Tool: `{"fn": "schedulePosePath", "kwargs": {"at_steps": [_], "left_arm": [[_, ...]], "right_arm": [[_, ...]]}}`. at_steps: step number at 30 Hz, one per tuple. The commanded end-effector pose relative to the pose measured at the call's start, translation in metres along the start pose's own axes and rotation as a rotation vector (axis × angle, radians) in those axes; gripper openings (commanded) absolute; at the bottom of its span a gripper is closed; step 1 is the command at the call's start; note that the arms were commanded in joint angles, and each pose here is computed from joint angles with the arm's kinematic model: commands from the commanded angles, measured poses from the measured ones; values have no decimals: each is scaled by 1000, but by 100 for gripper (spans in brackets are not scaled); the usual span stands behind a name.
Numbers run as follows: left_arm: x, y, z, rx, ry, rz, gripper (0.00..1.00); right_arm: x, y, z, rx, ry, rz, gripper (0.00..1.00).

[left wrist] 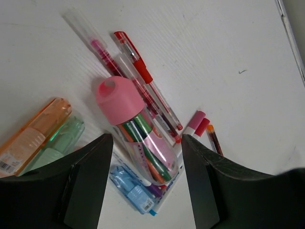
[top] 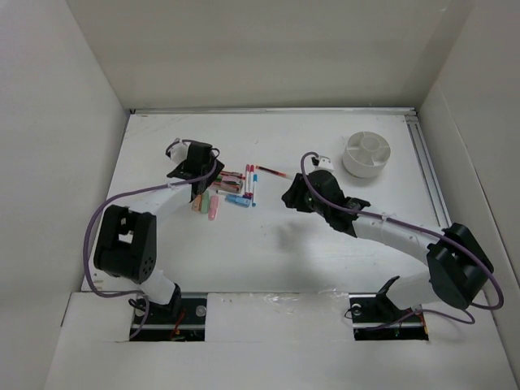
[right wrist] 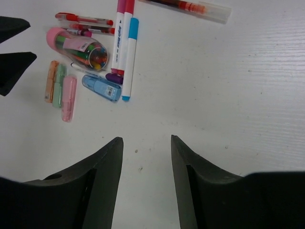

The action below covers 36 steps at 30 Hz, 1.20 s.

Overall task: Sort the stationery into containers
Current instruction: Pick up the stationery from the center of the board.

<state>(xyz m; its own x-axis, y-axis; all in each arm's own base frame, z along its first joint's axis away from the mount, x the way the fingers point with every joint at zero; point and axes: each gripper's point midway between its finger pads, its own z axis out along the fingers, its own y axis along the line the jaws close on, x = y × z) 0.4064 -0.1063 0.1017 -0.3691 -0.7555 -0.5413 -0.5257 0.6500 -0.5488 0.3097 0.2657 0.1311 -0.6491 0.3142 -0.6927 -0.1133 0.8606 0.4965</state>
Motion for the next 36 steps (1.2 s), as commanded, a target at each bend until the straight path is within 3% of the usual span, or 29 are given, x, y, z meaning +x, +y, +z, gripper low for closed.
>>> {"fn": "schedulePosePath", "kwargs": {"at_steps": [1, 8, 17, 26, 36], "left_arm": [[-13, -29, 0, 7, 4, -61, 56], [-15, -21, 11, -103, 2, -74, 56], [-16, 2, 17, -166, 25, -92, 56], [10, 21, 16, -184, 116, -59, 56], [13, 16, 34, -184, 122, -50, 57]], "right_arm": [[-21, 27, -8, -91, -52, -1, 51], [-22, 32, -12, -114, -46, 0, 52], [-21, 36, -13, -132, -30, -1, 66], [-21, 36, -11, -129, -31, -11, 68], [-12, 39, -11, -142, 4, -20, 71]]}}
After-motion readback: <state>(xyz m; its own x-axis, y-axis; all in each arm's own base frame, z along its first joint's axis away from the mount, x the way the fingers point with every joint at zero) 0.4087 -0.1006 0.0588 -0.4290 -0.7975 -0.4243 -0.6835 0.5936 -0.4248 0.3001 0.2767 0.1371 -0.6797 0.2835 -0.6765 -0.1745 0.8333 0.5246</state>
